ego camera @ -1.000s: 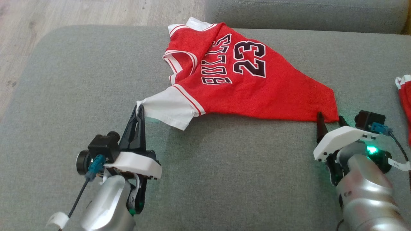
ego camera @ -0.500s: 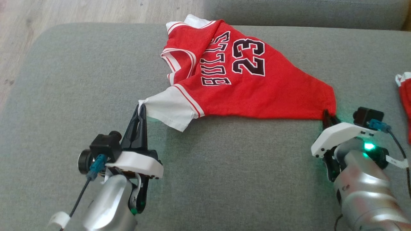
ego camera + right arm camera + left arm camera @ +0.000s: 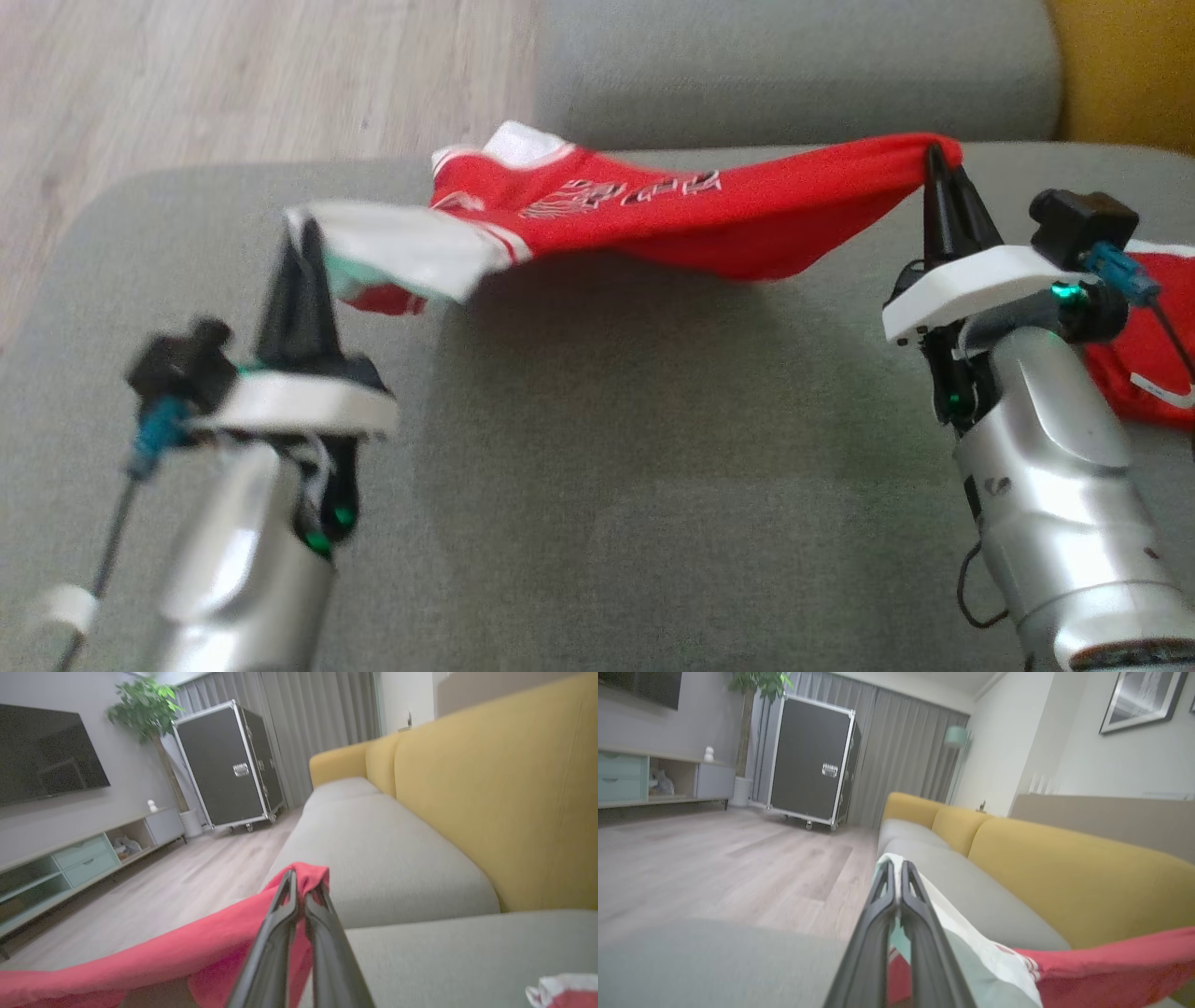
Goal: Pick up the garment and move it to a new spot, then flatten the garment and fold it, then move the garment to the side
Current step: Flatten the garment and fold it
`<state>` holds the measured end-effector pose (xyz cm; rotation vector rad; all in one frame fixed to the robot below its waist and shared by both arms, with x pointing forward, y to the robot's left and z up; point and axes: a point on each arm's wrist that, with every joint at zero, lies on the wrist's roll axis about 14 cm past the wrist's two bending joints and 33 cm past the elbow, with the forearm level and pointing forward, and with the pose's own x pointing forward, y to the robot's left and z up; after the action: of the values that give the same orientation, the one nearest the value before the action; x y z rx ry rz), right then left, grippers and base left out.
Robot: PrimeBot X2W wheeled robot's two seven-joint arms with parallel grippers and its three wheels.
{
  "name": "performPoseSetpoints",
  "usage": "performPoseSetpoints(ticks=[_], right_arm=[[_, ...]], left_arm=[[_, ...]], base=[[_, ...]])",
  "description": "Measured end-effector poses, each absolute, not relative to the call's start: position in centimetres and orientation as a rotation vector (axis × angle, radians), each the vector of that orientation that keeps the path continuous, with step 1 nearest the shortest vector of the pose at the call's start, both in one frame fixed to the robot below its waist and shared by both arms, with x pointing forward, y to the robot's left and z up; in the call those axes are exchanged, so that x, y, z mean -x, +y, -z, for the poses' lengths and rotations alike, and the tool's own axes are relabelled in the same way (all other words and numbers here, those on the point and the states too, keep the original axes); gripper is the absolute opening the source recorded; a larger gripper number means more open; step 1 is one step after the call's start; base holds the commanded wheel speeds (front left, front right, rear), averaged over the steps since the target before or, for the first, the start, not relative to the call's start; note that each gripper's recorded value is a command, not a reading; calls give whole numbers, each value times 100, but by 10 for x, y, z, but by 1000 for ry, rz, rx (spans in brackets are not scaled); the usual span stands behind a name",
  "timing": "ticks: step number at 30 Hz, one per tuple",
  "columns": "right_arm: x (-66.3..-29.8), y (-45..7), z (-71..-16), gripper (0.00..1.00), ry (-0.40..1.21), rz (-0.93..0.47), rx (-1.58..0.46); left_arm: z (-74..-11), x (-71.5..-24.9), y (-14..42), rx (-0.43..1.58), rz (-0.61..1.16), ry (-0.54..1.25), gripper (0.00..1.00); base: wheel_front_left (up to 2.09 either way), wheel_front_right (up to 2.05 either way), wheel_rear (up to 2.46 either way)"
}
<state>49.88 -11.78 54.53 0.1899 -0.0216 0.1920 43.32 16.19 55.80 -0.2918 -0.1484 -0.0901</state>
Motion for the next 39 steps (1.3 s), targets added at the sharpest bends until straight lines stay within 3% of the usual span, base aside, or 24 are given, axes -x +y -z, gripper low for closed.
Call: performPoseSetpoints(ticks=[9, 16, 21, 25, 31, 39], right_arm=[[-470, -134, -657, 0, -341, -243, -82], [-440, -144, -730, 0, -528, -258, 16], [-421, -154, -760, 0, -583, -237, 39], [-420, -162, -748, 0, -521, -205, 67], [-455, -171, -716, 0, -369, -187, 13], [-566, -161, -710, 0, -309, -220, 124]], left_arm=[[-717, -435, 167, 256, 156, -519, 0], [-790, -405, 165, 241, 189, -707, 0], [-818, -387, 165, 249, 200, -774, 0], [-818, -391, 162, 228, 217, -755, 0], [-786, -450, 163, 184, 208, -585, 0], [-778, -569, 166, 92, 198, -495, 0]], base=[[0, 0, 0], [0, 0, 0], [0, 0, 0], [0, 0, 0], [0, 0, 0], [0, 0, 0]])
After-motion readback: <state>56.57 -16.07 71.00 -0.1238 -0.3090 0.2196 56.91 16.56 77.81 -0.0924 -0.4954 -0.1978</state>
